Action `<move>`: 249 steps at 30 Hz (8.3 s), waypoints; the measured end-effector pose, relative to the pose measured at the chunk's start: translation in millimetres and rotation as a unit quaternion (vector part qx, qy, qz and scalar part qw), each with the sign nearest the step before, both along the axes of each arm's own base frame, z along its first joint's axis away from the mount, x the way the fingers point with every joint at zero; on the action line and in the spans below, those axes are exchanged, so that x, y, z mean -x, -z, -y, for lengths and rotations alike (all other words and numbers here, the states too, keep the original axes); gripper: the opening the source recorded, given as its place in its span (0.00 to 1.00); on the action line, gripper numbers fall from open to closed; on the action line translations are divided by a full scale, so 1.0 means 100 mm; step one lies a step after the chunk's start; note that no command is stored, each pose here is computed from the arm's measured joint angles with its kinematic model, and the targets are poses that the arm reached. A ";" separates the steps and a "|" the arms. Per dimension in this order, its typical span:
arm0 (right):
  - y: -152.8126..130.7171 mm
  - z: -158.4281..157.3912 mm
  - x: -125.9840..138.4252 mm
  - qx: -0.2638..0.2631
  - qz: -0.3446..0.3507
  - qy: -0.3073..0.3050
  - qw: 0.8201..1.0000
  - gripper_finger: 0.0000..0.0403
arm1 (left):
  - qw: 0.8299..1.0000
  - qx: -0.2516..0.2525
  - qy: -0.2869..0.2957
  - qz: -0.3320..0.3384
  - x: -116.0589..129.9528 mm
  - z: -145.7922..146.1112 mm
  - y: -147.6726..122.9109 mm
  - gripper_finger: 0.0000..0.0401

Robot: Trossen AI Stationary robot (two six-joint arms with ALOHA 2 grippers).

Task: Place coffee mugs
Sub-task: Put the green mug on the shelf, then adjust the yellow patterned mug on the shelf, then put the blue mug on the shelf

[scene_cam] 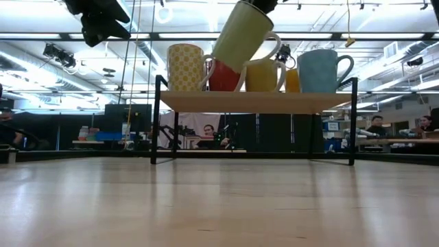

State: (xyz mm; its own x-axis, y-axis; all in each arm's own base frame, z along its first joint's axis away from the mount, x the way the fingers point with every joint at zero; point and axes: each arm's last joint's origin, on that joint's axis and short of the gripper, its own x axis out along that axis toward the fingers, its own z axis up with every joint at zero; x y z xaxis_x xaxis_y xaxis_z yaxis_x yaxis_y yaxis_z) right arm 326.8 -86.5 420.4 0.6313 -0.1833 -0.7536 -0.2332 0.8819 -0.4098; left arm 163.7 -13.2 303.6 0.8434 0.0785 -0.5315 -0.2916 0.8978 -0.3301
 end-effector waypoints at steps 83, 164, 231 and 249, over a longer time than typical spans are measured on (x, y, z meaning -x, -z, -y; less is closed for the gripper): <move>0.22 0.17 -0.44 0.067 0.028 0.055 0.996 0.37 | 1.000 -0.025 0.016 -0.001 0.00 0.00 0.00 0.42; 0.16 -0.31 -0.28 0.082 -0.007 0.127 0.988 0.37 | 0.944 -0.263 -0.199 -0.026 -0.56 -0.42 0.12 0.42; 0.22 -0.63 -0.26 0.025 -0.035 0.099 0.994 0.37 | 0.951 -0.259 -0.170 0.008 -0.50 -0.26 0.04 0.42; 0.28 -1.57 -0.09 -0.063 -0.079 0.036 0.994 0.37 | 0.985 -0.152 -0.056 0.054 -0.41 0.24 0.03 0.42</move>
